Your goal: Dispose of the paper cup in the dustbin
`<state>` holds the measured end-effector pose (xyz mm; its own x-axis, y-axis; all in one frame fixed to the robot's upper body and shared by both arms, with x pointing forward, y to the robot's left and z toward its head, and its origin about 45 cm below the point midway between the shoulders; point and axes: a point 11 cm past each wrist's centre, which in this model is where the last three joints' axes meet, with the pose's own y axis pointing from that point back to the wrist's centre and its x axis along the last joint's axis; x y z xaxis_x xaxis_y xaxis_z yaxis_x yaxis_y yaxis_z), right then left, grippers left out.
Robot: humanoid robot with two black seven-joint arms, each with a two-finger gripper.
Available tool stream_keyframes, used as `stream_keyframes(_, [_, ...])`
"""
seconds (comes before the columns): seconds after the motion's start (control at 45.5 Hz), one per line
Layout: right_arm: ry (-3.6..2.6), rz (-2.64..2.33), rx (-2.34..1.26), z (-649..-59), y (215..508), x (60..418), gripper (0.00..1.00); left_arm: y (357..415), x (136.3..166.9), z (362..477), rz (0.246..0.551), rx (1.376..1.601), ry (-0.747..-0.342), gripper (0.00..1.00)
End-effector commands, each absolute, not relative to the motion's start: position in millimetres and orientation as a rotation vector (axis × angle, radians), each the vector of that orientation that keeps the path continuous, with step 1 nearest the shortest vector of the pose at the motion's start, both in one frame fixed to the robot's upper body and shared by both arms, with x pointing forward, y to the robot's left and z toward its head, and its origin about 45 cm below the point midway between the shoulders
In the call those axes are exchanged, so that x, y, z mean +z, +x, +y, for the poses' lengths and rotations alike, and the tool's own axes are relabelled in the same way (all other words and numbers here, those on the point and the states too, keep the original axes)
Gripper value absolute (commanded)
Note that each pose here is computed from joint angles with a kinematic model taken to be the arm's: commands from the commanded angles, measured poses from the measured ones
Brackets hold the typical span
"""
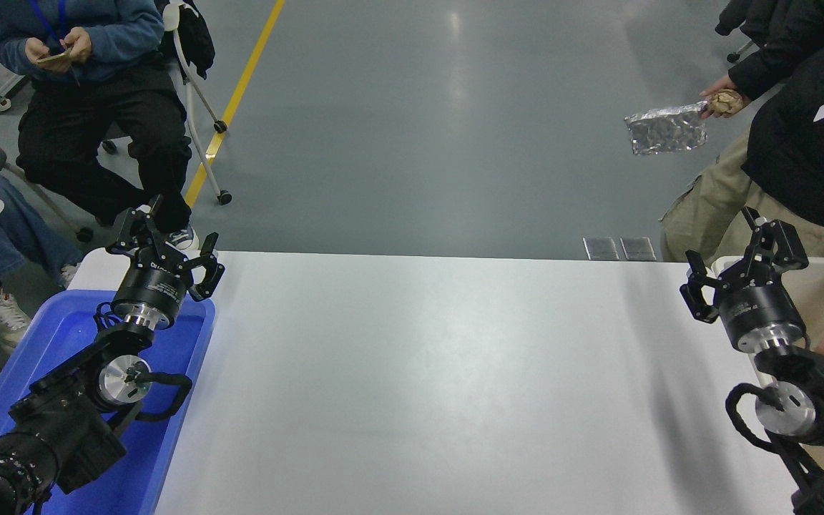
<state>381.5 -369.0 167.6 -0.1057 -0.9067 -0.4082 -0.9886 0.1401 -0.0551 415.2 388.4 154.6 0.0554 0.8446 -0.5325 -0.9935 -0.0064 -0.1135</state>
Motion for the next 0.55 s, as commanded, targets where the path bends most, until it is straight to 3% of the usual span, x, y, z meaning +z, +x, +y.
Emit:
stream_keyframes(0.0, [-1.768,2.088,0.305,-356.4,371.7,156.7,0.99,415.3,154.7,388.3,0.353,1.497,-0.529,1.00])
stream_keyframes(0.527, [-1.784,2.092,0.320,-353.8,368.5,150.8,0.99,415.3,154.7,388.3,0.353,1.497,-0.529,1.00])
